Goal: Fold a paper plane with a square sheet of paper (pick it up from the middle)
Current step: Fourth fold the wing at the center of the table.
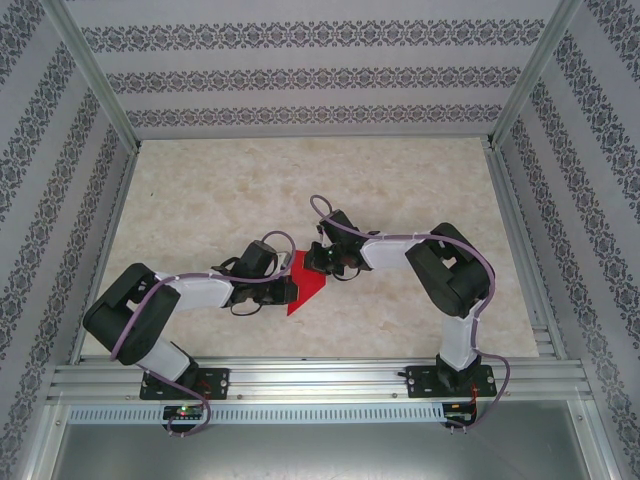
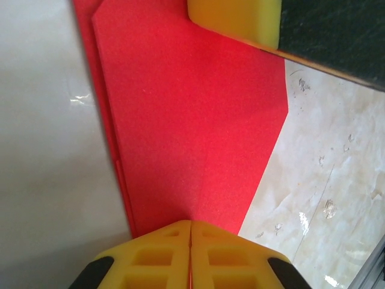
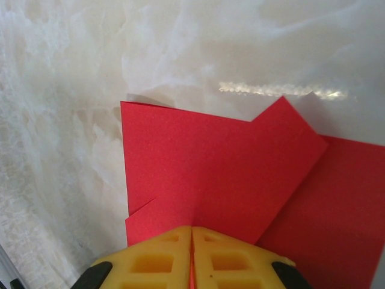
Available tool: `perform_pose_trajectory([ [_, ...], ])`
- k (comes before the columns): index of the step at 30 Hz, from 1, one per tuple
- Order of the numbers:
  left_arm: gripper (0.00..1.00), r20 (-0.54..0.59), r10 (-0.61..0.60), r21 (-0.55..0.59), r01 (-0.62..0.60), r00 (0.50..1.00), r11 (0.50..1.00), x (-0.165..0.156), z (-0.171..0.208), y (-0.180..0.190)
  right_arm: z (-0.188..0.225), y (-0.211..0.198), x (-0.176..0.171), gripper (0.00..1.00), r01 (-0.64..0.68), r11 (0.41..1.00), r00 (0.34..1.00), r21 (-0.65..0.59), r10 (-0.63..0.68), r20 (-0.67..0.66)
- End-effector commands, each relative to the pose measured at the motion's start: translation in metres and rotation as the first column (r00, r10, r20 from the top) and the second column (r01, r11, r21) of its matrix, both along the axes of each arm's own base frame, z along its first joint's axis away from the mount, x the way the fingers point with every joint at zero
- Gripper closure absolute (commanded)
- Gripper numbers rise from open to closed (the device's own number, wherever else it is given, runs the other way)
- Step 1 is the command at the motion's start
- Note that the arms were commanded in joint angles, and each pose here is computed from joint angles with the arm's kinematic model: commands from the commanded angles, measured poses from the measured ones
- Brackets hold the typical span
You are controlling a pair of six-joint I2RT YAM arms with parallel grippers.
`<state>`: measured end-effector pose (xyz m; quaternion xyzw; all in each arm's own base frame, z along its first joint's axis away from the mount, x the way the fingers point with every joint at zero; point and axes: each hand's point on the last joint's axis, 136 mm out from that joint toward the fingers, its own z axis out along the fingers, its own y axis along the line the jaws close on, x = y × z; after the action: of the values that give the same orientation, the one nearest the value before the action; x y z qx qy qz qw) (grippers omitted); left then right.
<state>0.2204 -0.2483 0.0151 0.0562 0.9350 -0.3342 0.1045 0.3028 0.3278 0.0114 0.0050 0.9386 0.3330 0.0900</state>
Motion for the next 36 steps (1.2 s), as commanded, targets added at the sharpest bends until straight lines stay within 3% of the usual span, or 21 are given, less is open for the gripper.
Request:
perform_pose_trajectory([
  [1, 0.89, -0.240, -0.046, 0.143, 0.082, 0.970, 0.986, -0.064, -0.036, 0.038, -0.043, -0.033, -0.004, 0.90, 0.070, 0.982, 0.996, -0.176, -0.078, -0.043],
  [8, 0.86, -0.251, -0.025, 0.167, 0.069, 0.968, 0.984, -0.074, -0.024, 0.048, -0.047, -0.038, -0.009, 0.90, 0.082, 0.978, 0.994, -0.193, -0.094, -0.051],
  [19, 0.78, -0.085, -0.015, -0.060, 0.010, 0.996, 0.998, -0.031, 0.055, 0.005, -0.048, -0.036, -0.013, 0.90, 0.075, 0.980, 0.995, -0.185, -0.087, -0.057],
  [26, 0.78, -0.147, -0.016, -0.032, 0.012, 0.989, 0.999, -0.024, 0.023, -0.002, -0.051, -0.035, -0.013, 0.90, 0.079, 0.980, 0.994, -0.182, -0.092, -0.062],
  [36, 0.79, -0.274, -0.004, 0.171, 0.053, 0.962, 0.984, -0.075, -0.020, 0.046, -0.052, -0.038, -0.013, 0.90, 0.082, 0.978, 0.994, -0.191, -0.095, -0.060],
])
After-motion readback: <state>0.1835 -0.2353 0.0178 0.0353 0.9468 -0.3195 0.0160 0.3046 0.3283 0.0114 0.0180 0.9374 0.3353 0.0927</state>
